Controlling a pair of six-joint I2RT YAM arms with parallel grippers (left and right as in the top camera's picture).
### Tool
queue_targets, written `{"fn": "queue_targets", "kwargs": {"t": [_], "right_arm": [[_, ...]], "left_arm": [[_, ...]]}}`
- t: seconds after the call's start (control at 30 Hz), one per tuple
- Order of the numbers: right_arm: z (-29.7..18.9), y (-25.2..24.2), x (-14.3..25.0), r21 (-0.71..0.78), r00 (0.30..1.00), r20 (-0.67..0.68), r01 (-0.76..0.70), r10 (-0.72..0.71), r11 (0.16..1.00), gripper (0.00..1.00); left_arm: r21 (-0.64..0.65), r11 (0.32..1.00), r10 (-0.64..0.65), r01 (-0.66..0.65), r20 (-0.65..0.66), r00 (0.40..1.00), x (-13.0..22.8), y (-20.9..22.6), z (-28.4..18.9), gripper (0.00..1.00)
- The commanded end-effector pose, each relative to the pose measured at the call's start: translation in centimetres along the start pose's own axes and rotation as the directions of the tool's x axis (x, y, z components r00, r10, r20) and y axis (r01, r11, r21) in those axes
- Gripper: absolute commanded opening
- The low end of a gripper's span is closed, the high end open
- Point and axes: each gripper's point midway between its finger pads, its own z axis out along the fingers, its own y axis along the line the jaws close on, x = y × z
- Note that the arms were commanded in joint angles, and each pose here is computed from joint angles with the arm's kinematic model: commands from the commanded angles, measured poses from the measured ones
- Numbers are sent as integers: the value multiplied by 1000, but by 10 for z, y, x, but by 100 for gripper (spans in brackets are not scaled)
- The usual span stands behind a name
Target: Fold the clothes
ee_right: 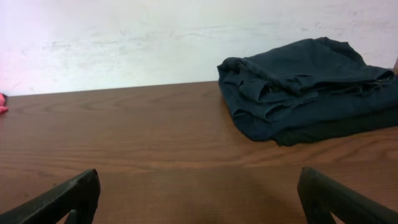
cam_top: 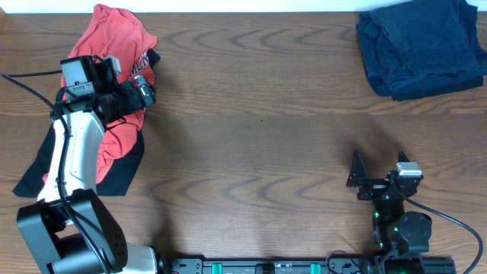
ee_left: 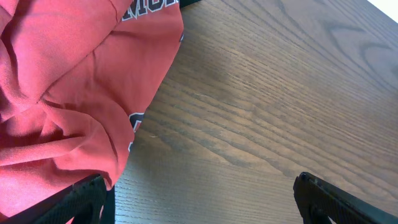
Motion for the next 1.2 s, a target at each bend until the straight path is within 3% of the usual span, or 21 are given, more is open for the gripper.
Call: {"fn": "queue_targets", "kwargs": {"t": [0.0, 1.0, 1.17], "right_arm": [[0, -1, 0, 4, 1000, 6, 21, -21, 1000, 99], [0, -1, 0, 4, 1000, 6, 21, -21, 1000, 99], [0, -1, 0, 4, 1000, 6, 21, -21, 1000, 99]], "left_arm": [[-8, 1000, 4, -4, -13, 1000, 3, 3, 4, 98], [-10, 1000, 0, 0, -23, 1000, 5, 3, 4, 98], [-32, 999, 22, -21, 28, 999, -4, 1, -8, 98]]}}
